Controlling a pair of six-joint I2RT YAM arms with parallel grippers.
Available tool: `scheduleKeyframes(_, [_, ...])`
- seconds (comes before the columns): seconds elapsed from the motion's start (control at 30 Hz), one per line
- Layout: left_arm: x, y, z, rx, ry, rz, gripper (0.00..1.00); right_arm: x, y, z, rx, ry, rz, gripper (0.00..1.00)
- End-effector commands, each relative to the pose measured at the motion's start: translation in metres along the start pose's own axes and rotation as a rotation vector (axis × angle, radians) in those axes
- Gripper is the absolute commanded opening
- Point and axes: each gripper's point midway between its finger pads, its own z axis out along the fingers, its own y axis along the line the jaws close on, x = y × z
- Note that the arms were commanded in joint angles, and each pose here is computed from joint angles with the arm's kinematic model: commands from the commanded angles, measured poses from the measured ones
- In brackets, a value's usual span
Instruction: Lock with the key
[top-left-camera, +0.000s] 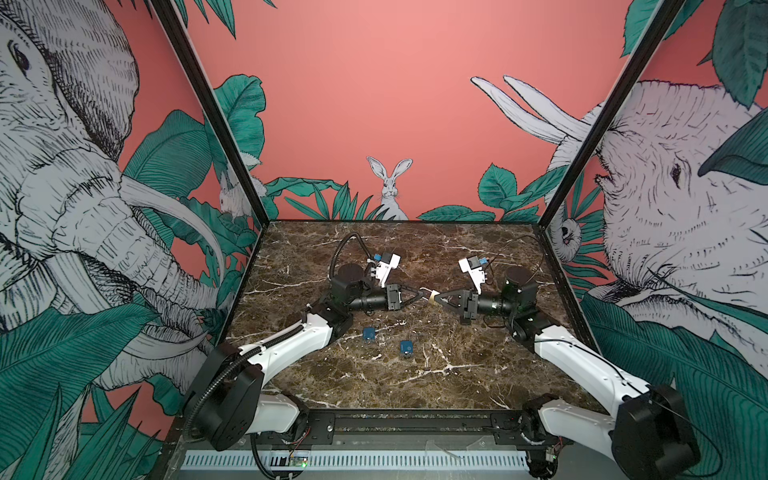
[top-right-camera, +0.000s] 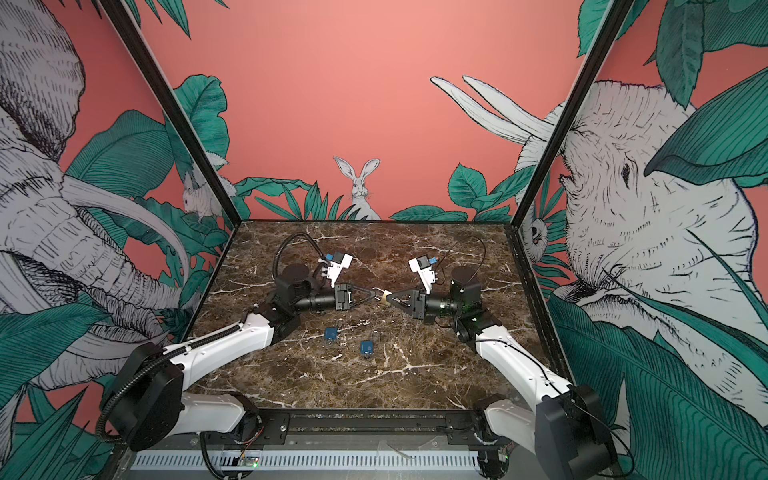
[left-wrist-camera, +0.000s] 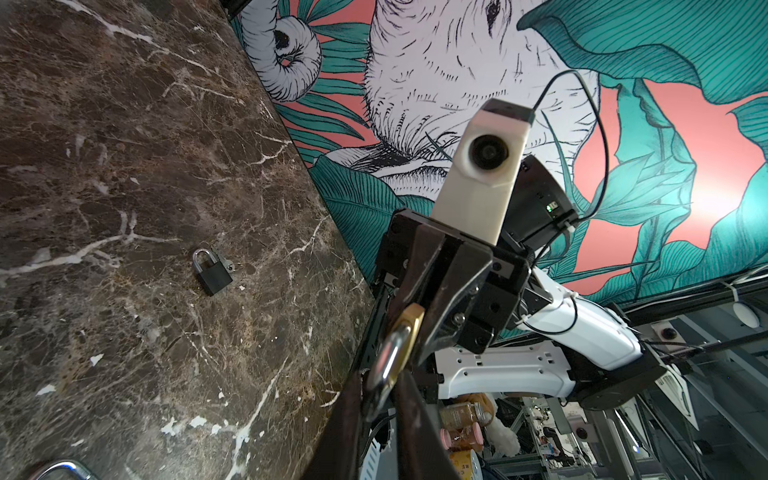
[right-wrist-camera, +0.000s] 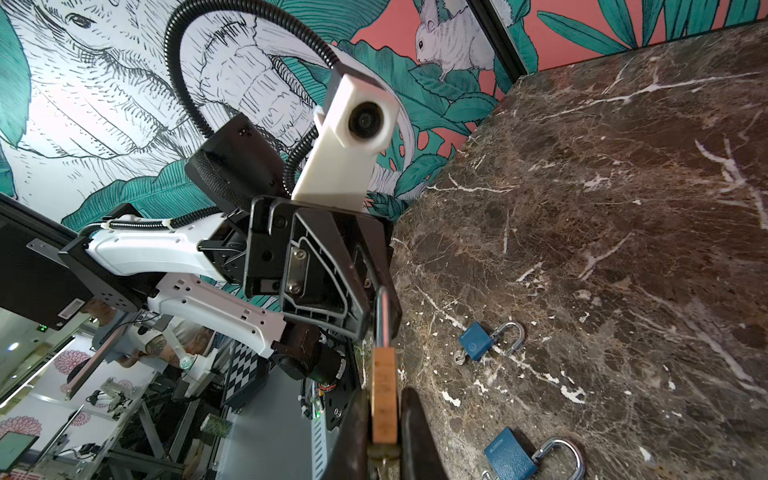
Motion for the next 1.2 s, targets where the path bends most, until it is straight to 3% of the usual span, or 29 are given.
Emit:
scheduleKeyframes(0.0, [-0.004, -0.015, -0.004, 0.037, -0.02, 0.049, 0.14, -0.009, 0.013, 0.0, -0.054, -0.006, -0.058, 0.0])
scheduleKeyframes(0.4, [-0.006, -0.016, -0.004, 0.034, -0.024, 0.055, 0.12, -0.005, 0.007, 0.003, -0.058, 0.015, -0.047, 0.0])
scheduleKeyframes(0.43, [-0.006, -0.016, -0.004, 0.035, -0.023, 0.059, 0.09, -0.005, 0.007, 0.003, -0.059, 0.016, -0.049, 0.0])
scheduleKeyframes(0.47, [-0.005, -0.014, -0.004, 0.033, -0.019, 0.056, 0.0, -0.006, 0.007, 0.003, -0.06, 0.014, -0.05, 0.0])
scheduleKeyframes(0.77, [-0.003, -0.003, -0.002, 0.017, -0.031, 0.056, 0.0, -0.019, 0.01, 0.005, -0.087, -0.02, -0.034, 0.0])
scheduleKeyframes(0.9, [-0.011, 0.004, -0.007, 0.018, -0.121, 0.002, 0.0, -0.022, 0.005, 0.006, -0.07, -0.039, -0.007, 0.0])
scheduleKeyframes(1.03, [-0.027, 0.006, -0.019, 0.05, -0.269, -0.061, 0.0, -0.022, 0.004, 0.006, -0.08, -0.058, -0.001, 0.17])
scheduleKeyframes(1.17, [-0.039, -0.002, -0.024, 0.091, -0.344, -0.076, 0.0, -0.022, 0.005, 0.005, -0.083, -0.069, -0.005, 0.19])
